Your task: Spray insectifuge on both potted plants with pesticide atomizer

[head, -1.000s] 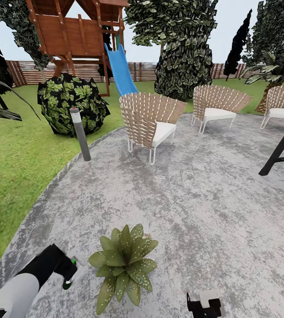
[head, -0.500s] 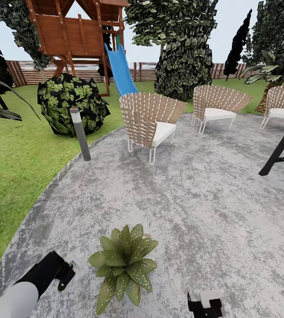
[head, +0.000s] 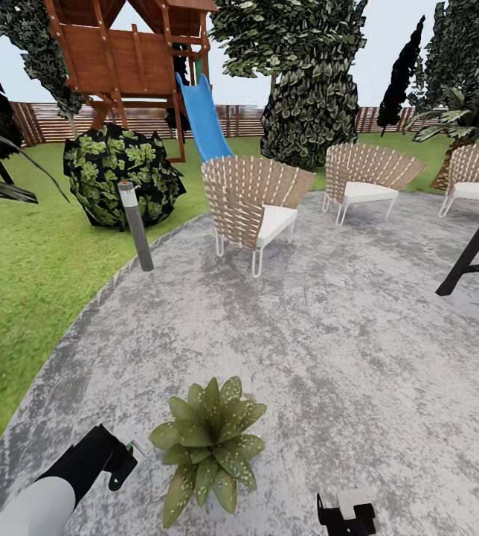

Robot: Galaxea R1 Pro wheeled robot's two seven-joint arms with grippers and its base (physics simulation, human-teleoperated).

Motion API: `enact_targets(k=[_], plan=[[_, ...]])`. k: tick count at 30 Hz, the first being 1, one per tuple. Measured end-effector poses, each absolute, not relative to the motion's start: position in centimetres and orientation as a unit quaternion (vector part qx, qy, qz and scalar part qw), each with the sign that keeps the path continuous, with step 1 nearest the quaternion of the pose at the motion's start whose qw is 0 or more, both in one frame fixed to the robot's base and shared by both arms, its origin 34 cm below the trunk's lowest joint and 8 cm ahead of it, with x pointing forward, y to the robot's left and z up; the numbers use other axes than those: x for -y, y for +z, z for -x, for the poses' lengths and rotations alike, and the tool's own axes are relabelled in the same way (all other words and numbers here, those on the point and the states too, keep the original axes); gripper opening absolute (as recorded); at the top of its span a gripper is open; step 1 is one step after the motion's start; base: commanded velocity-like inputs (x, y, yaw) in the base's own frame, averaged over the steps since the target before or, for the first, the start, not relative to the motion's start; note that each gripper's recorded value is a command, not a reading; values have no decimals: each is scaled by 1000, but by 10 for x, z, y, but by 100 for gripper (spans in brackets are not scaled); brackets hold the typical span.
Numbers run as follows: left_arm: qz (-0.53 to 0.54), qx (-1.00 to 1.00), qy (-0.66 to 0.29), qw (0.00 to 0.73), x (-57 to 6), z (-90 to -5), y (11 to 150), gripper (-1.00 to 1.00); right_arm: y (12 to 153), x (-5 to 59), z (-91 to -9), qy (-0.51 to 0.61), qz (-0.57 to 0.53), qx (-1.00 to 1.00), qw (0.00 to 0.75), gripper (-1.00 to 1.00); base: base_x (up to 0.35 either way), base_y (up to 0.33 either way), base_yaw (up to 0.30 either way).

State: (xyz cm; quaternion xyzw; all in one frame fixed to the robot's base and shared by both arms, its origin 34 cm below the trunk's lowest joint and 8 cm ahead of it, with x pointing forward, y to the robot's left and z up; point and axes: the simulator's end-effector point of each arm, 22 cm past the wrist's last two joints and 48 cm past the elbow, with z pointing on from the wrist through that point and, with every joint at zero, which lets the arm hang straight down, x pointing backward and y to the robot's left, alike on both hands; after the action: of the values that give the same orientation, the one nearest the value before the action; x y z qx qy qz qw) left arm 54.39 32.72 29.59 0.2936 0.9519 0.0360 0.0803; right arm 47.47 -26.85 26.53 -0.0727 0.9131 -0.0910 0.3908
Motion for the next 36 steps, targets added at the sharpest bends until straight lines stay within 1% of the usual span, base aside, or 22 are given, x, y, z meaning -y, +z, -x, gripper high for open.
enact_targets(k=[4,10,13,16,18,25,36], plan=[[-294,-952,35,83,-326,-546,297,-100,265,268,-475,-90,73,-913,391,100,41,156,0],[-299,-950,42,85,-329,-551,300,-100,265,267,-475,-90,73,-913,391,100,2,8,0],[-301,-947,33,110,-308,-565,306,-100,265,267,-475,-90,74,-913,391,100,0,0,0],[-327,-933,18,152,-288,-579,310,-100,265,267,-475,-90,73,-913,391,100,0,0,0],[-333,-930,15,157,-286,-581,310,-100,265,268,-475,-91,73,-913,391,100,0,0,0],[-335,-929,20,156,-290,-580,310,-100,265,269,-475,-91,73,-913,391,100,-83,72,0],[-337,-931,11,142,-289,-568,303,-100,265,269,-475,-91,73,-913,391,100,-5,5,0]])
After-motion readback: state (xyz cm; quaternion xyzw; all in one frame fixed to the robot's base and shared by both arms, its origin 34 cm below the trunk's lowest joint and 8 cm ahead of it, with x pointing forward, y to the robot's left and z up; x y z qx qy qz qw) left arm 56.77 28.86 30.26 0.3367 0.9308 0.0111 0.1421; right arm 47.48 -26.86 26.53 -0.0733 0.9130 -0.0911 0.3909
